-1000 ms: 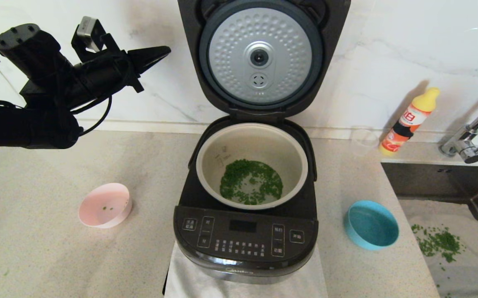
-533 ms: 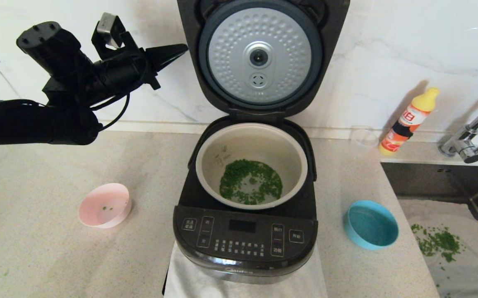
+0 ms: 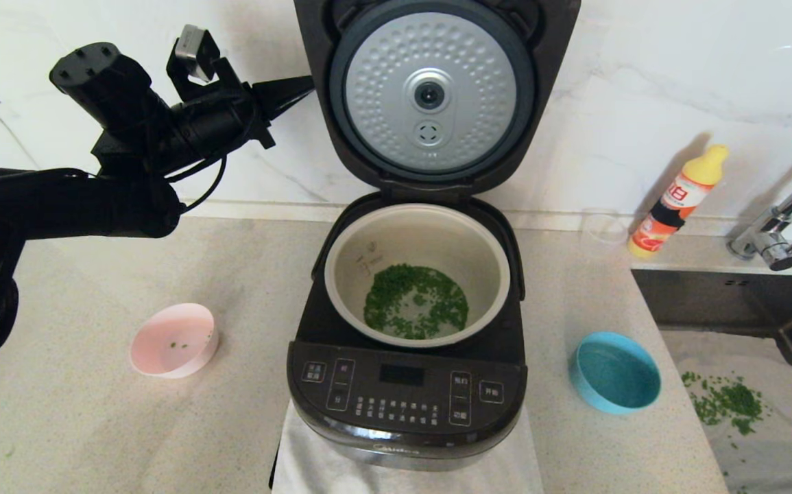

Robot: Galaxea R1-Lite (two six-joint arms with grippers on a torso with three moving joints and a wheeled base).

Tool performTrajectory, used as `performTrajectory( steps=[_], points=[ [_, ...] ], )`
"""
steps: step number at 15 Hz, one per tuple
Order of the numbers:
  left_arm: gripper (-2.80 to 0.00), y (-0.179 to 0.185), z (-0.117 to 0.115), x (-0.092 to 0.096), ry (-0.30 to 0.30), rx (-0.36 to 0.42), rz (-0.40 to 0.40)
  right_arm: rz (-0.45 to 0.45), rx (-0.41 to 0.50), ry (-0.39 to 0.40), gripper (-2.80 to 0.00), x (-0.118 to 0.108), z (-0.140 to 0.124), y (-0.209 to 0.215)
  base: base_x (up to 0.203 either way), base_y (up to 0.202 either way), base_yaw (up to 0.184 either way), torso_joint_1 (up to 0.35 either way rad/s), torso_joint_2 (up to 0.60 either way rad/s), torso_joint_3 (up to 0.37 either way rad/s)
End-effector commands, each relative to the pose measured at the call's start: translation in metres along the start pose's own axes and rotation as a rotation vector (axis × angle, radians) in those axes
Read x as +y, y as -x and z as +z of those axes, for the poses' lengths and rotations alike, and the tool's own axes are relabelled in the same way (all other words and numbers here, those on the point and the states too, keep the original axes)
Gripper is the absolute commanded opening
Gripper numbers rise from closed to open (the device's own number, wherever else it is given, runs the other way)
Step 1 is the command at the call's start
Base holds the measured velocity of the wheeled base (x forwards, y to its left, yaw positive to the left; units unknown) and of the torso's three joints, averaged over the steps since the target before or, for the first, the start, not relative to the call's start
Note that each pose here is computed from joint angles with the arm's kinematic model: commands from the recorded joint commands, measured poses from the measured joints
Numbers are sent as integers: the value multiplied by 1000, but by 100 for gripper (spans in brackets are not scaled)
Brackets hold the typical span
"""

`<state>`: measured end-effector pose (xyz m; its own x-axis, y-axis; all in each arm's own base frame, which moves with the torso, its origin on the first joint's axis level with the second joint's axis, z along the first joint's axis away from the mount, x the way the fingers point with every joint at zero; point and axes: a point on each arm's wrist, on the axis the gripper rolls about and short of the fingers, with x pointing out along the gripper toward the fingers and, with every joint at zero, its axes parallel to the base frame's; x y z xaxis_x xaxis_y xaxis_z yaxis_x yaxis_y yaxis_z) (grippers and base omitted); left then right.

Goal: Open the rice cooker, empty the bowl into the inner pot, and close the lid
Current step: Close the rice cooker

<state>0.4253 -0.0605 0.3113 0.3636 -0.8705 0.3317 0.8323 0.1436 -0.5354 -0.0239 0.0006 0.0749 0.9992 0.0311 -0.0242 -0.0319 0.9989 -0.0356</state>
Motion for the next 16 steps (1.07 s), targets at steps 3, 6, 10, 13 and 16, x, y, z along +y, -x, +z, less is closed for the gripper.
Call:
performTrajectory(
  steps=[3, 6, 10, 13, 16],
  points=[
    [-280, -3, 4, 1, -22, 4, -22, 1, 0, 0, -280, 0, 0, 0, 0, 0, 0, 0, 0, 0],
    [-280, -5, 7, 3, -43, -4, -32, 1, 0, 0, -280, 0, 0, 0, 0, 0, 0, 0, 0, 0],
    [-280, -7, 9, 11, -69, -8, -43, 1, 0, 0, -280, 0, 0, 0, 0, 0, 0, 0, 0, 0],
    [-280, -7, 6, 13, -106, 8, -74, 1, 0, 0, -280, 0, 0, 0, 0, 0, 0, 0, 0, 0],
    [-280, -8, 6, 11, -110, 19, -82, 1, 0, 0, -280, 0, 0, 0, 0, 0, 0, 0, 0, 0]
  ],
)
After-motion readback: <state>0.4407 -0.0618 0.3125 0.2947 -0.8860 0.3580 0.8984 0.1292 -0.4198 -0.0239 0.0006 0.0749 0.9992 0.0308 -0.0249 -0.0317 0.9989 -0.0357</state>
